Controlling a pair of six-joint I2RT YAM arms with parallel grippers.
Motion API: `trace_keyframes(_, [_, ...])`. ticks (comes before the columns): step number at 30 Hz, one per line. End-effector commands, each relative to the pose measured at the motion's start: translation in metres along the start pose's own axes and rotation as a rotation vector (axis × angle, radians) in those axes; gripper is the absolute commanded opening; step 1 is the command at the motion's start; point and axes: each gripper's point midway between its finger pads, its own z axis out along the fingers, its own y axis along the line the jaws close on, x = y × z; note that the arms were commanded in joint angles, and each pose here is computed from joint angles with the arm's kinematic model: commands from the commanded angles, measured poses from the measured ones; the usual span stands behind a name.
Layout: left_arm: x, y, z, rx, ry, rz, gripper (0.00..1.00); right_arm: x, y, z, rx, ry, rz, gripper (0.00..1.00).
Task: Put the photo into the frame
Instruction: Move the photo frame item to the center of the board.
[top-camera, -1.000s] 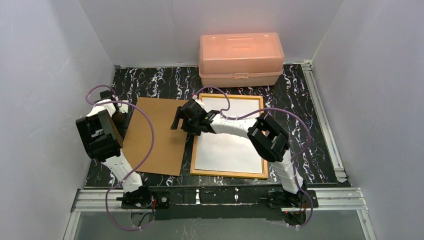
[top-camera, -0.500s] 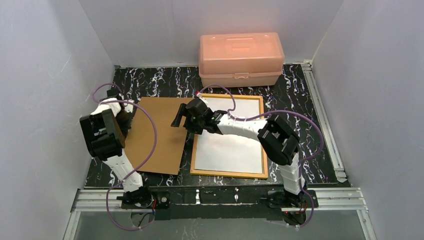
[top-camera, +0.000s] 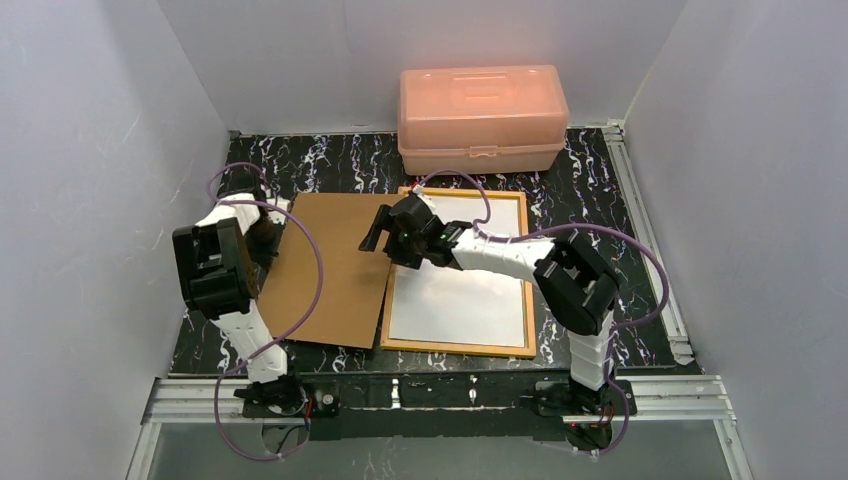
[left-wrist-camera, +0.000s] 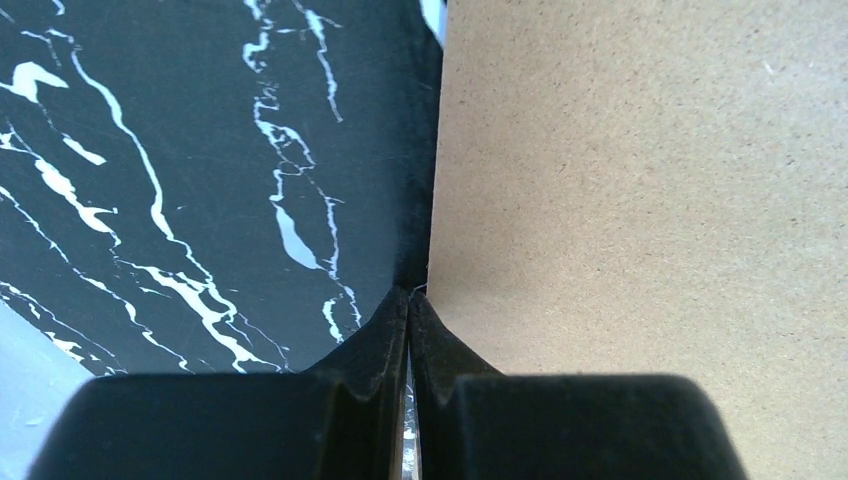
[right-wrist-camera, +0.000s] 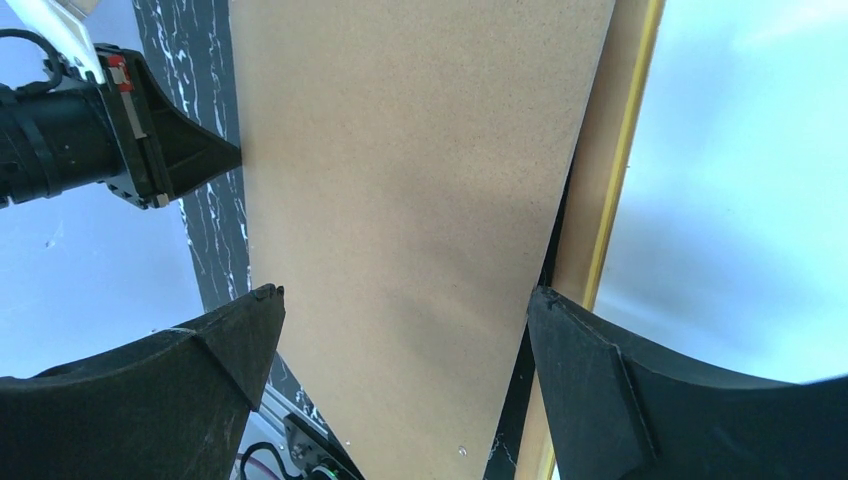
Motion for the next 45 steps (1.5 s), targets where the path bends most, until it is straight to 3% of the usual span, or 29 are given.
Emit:
trace_keyframes(1, [0.026, -0.078, 0.010, 0.288, 0.093, -0.012, 0.00, -0.018, 0.058, -0.032, -0.209, -0.054, 0.041, 0.99])
trace_keyframes(23, [0.025, -0.086, 0.006, 0.255, 0.098, 0.033, 0.00, -0.011, -0.014, -0.033, -0.100, -0.024, 0.076, 0.98])
trace_keyframes(45, [0.023, -0.082, 0.009, 0.237, 0.102, 0.036, 0.00, -0.006, -0.030, -0.046, -0.063, -0.017, 0.012, 0.98])
